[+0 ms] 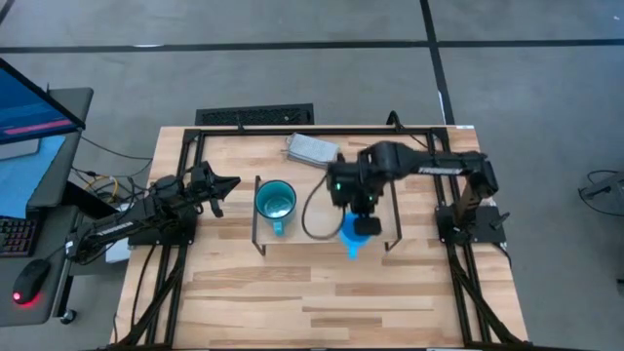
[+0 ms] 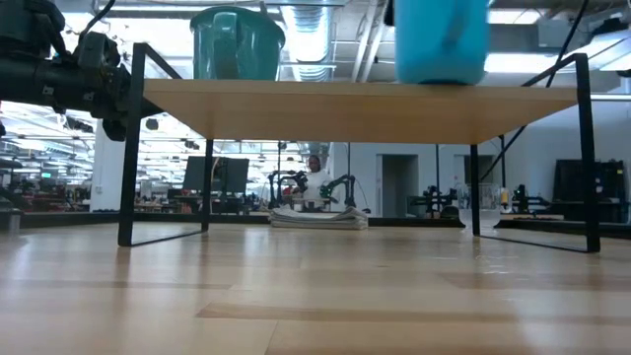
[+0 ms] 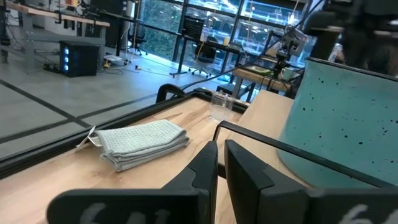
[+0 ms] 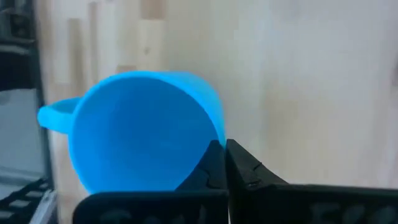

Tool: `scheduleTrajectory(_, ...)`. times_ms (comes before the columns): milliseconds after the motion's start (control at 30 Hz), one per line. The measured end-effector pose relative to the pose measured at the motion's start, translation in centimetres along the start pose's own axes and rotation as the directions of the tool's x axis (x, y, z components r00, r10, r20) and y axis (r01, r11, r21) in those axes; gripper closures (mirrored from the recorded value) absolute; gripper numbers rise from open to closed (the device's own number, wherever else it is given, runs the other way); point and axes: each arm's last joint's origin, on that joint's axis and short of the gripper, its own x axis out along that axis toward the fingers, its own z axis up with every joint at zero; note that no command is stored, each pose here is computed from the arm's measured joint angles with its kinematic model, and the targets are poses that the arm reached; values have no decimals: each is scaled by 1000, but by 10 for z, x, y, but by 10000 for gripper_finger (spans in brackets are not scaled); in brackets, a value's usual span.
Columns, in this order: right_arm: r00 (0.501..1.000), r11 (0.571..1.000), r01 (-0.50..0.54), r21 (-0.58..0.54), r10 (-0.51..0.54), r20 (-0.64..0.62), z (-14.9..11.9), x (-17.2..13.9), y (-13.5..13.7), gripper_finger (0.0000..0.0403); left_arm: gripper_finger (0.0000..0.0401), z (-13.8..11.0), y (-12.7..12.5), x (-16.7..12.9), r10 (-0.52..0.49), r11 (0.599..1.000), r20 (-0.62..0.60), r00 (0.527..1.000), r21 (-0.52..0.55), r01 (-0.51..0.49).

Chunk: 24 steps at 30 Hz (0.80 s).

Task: Stack small to large cups/mugs on shelf
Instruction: Put the light blue mug on the shelf

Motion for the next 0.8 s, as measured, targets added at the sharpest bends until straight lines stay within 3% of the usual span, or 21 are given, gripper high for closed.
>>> scheduleTrajectory(267,995,998,60,-33,-57,77,2,-20,-31,402,382,0,0,0,0,1000,0,1000,16,0)
scheduleTrajectory(433,995,991,90,-94,-85,56,19,-8,-46,402,382,0,0,0,0,1000,0,1000,27,0)
scheduleTrajectory(800,986,962,127,-240,-97,134,52,-7,-49,402,382,0,0,0,1,1000,-4,1000,27,-1)
